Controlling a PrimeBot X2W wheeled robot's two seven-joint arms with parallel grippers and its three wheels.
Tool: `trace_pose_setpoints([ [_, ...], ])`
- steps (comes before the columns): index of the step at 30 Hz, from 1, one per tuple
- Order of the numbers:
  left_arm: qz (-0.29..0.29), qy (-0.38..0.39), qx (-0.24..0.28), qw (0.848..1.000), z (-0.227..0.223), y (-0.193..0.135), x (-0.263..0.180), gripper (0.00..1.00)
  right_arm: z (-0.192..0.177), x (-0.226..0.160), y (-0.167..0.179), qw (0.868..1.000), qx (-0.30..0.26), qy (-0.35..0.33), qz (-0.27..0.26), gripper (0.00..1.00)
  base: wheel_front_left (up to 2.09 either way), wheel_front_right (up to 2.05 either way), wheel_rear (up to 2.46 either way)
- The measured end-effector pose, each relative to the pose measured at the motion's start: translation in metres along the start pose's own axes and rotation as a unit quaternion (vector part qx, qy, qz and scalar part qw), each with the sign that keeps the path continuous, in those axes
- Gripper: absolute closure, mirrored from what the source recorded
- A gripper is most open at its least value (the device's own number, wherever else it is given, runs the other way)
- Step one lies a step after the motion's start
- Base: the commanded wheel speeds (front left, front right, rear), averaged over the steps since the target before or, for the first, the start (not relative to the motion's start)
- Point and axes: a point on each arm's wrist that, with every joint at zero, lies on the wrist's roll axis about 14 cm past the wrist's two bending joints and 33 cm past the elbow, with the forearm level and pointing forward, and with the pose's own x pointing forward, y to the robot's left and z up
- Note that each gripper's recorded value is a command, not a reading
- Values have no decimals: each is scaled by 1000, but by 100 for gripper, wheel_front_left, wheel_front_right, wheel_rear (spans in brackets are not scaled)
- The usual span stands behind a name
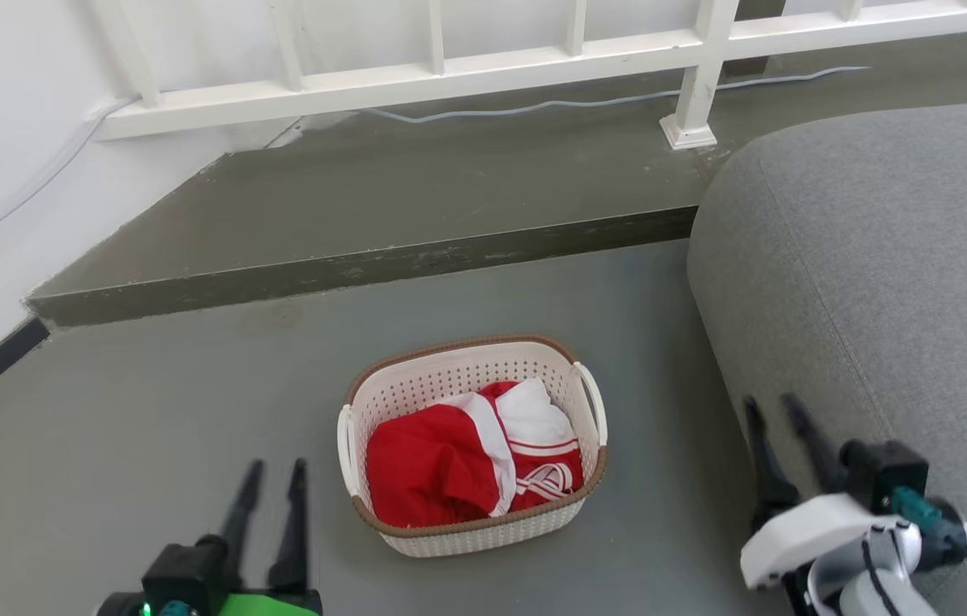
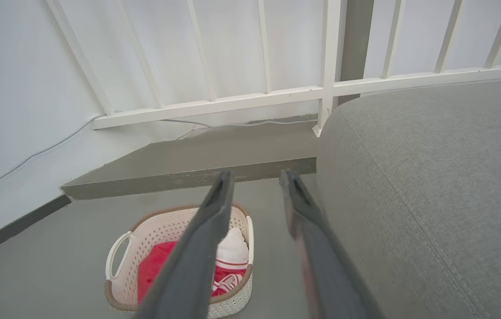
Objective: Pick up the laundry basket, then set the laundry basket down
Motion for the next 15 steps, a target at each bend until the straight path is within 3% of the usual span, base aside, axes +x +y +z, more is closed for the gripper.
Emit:
trace_pose_setpoints([
  [15,13,13,-71,997,-6,2,-6,100,-8,-5,-2,997,75,18,-11,100,0,0,0],
])
